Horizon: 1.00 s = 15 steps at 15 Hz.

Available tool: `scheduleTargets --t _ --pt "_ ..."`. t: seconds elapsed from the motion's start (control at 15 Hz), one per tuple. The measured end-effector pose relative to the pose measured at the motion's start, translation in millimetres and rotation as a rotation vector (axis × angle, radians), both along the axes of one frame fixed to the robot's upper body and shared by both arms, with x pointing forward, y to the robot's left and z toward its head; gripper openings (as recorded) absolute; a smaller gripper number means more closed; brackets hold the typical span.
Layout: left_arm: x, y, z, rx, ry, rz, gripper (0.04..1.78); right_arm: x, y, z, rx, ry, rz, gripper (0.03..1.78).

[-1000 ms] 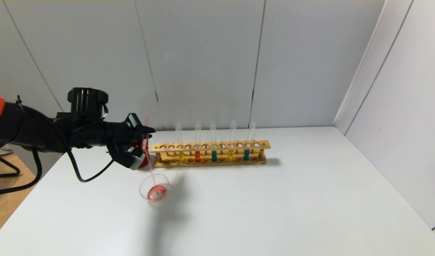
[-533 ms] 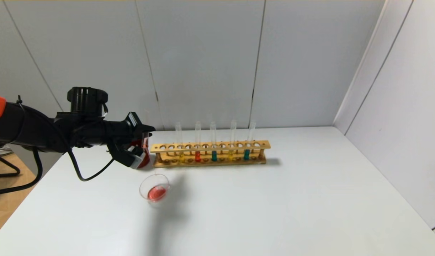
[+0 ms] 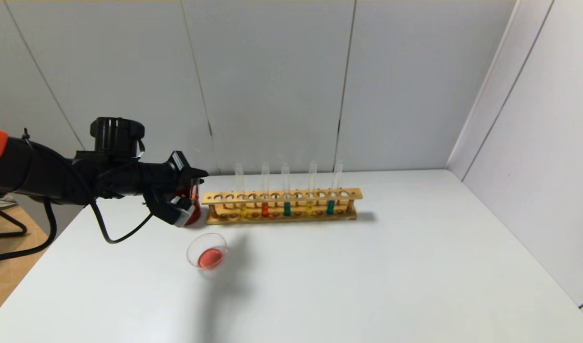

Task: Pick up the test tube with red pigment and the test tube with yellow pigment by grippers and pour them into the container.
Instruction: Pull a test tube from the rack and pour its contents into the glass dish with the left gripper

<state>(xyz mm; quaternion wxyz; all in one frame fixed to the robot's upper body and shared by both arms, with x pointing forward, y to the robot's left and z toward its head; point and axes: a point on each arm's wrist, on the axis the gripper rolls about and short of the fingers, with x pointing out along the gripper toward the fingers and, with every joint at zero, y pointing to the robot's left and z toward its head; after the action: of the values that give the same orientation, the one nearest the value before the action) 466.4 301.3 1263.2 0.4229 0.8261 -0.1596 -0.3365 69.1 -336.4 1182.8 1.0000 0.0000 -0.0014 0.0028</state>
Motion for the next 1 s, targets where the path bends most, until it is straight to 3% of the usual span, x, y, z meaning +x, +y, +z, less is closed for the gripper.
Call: scheduleTargets --t 1.0 --pt "-5 0 10 0.052 -0.069 -0.034 0.33 0 0 0 0.000 0.000 0.000 1.75"
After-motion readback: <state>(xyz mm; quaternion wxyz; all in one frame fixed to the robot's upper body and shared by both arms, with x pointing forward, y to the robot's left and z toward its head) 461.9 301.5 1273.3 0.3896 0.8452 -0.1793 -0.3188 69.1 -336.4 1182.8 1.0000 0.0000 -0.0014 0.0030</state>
